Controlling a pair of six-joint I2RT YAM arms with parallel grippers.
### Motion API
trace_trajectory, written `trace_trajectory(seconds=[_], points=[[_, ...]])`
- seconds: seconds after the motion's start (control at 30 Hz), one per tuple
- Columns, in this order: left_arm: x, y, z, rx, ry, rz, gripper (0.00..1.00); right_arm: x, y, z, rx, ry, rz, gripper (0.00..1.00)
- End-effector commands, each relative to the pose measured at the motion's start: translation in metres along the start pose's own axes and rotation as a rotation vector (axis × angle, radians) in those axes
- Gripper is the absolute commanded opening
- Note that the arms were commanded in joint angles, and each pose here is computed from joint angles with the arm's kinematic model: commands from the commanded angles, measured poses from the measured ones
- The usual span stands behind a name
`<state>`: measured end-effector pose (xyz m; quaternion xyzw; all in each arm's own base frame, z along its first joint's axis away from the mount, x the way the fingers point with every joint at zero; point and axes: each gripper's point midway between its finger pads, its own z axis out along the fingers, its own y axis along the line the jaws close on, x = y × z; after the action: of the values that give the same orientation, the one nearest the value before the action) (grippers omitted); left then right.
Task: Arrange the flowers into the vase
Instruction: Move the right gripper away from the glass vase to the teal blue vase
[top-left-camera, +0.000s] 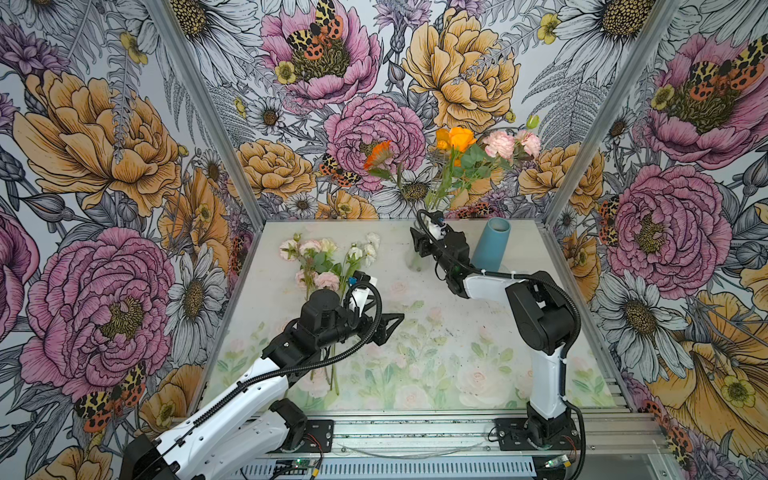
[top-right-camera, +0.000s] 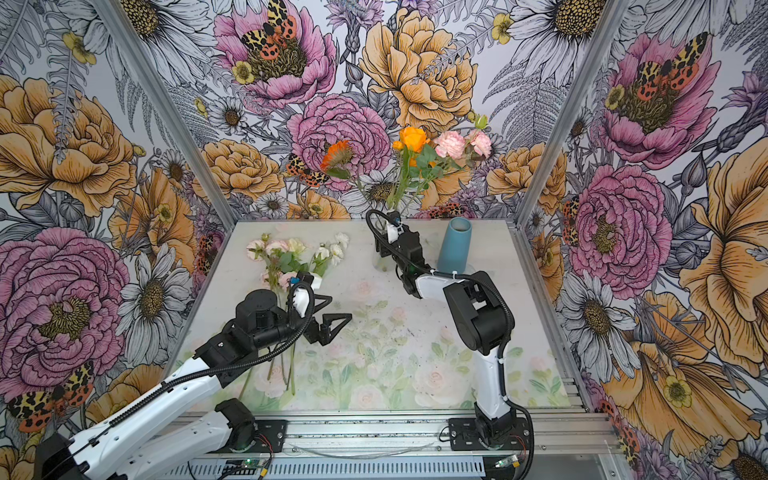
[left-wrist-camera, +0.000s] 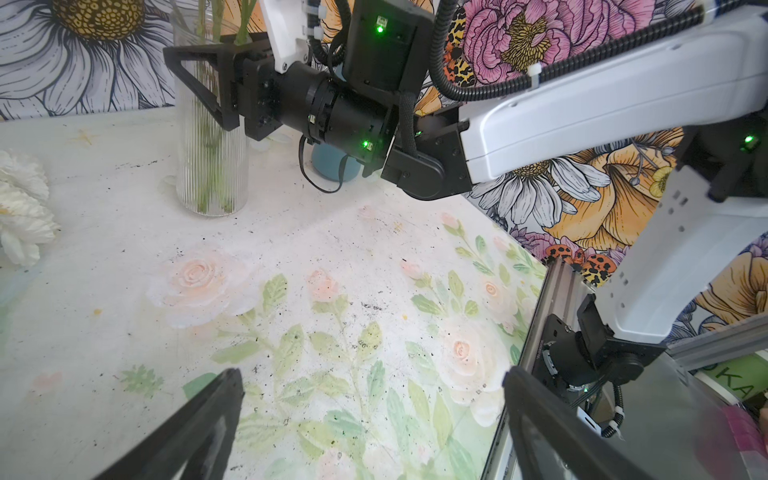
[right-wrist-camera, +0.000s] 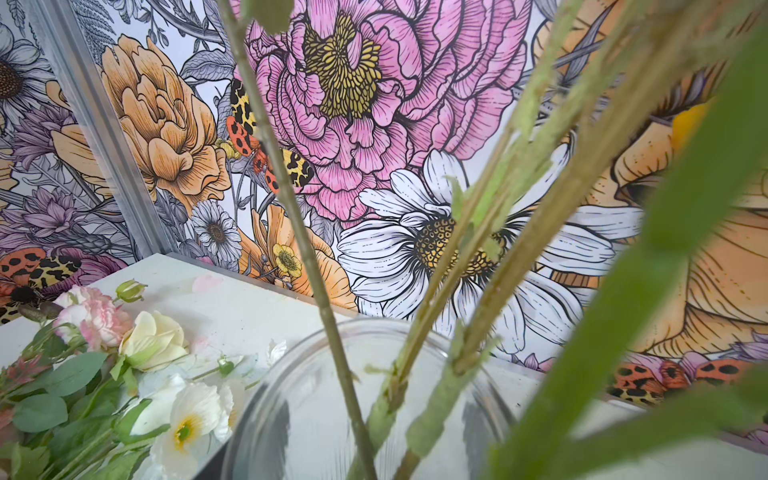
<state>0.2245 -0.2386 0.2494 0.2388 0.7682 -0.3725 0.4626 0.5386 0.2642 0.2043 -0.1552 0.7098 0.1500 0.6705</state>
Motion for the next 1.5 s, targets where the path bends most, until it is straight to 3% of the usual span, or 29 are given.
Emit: trace_trajectory(seconds=[0.0, 0.6, 0.67, 0.9, 1.07, 1.3, 1.47], points=[[-0.007, -0.004, -0.005, 0.021, -0.029, 0.016, 0.99, -0.049, 0.011, 0.0, -0.01, -0.146, -0.011, 0.37], [-0.007, -0.004, -0.009, 0.02, -0.019, 0.019, 0.99, -0.014, 0.016, 0.002, -0.01, -0.089, -0.014, 0.39], [-0.007, -0.005, -0.01, 0.021, -0.021, 0.017, 0.99, -0.012, 0.016, 0.002, -0.012, -0.085, -0.013, 0.44], [-0.011, -0.007, -0.013, 0.025, -0.03, 0.022, 0.99, -0.02, 0.017, -0.002, -0.004, -0.09, -0.036, 0.82], [-0.011, -0.007, -0.014, 0.024, -0.033, 0.022, 0.99, -0.027, 0.018, -0.005, -0.005, -0.092, -0.055, 0.99], [-0.016, -0.007, -0.02, 0.011, -0.053, 0.03, 0.99, -0.03, 0.02, -0.019, -0.012, -0.047, -0.064, 0.99], [-0.031, 0.006, -0.021, -0.04, -0.095, 0.006, 0.99, -0.014, 0.015, -0.051, 0.002, 0.011, -0.054, 1.0]])
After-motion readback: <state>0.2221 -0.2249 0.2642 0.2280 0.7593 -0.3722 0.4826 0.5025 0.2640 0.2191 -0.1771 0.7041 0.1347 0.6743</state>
